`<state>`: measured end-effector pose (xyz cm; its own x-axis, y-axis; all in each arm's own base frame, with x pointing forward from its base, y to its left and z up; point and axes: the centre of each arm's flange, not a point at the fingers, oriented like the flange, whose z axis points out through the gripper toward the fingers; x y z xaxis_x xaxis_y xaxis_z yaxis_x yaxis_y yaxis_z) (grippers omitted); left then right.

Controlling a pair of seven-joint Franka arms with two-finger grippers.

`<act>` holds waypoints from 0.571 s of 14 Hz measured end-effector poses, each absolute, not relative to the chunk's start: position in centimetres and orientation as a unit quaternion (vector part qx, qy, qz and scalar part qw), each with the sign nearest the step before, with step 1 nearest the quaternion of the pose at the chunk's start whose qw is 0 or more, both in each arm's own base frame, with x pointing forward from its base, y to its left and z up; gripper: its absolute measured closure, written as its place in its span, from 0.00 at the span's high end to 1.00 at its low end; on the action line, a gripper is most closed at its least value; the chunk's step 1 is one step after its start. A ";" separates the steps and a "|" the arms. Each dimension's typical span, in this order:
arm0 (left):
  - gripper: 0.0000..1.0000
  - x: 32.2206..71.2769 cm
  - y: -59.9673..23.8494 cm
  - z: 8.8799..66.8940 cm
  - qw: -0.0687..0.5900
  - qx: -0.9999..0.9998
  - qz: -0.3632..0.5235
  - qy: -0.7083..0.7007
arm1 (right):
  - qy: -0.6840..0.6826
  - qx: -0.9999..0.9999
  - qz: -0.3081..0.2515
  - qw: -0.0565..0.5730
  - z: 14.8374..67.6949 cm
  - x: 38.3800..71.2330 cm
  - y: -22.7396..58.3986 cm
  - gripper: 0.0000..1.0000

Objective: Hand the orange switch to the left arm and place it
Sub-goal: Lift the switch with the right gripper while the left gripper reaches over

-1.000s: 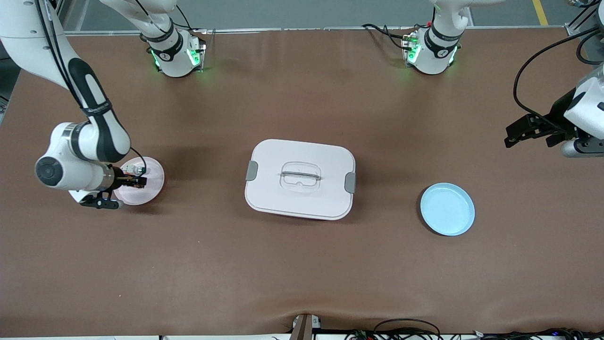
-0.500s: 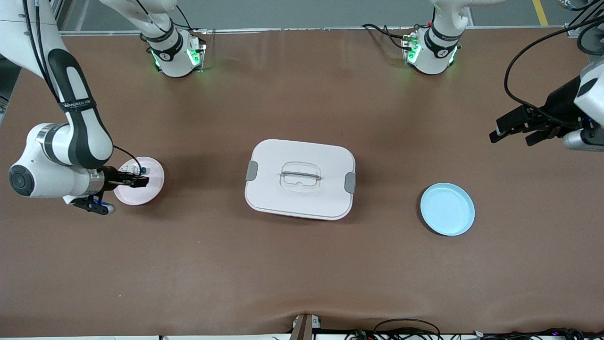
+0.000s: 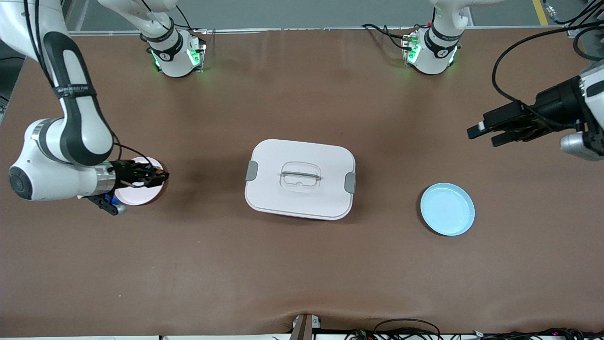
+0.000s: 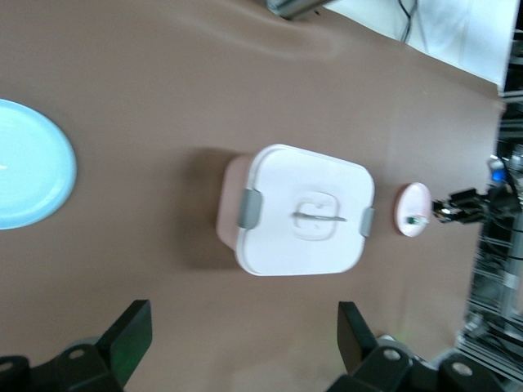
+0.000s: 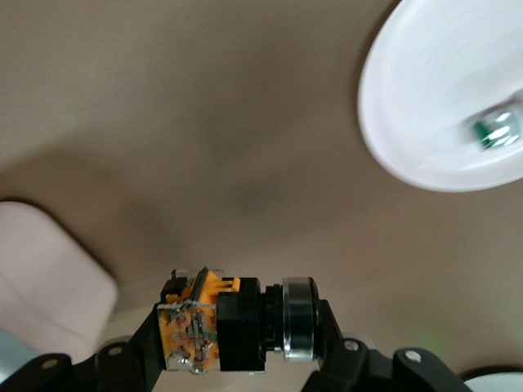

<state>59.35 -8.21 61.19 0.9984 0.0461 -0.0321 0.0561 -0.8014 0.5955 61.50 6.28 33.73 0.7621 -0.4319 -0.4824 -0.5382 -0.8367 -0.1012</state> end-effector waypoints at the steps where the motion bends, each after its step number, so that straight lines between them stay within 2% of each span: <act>1: 1.00 59.8 -9.0 60.2 0.329 0.944 -0.015 0.017 | 0.280 -0.927 0.221 0.112 35.0 61.8 9.2 0.73; 5: 1.00 61.4 -14.8 56.2 0.378 0.925 -0.036 -0.027 | 0.326 -0.908 0.224 0.139 39.1 61.9 18.7 0.73; 8: 1.00 61.4 -21.5 54.1 0.382 0.922 -0.030 -0.053 | 0.360 -0.892 0.227 0.150 40.1 61.8 22.1 0.73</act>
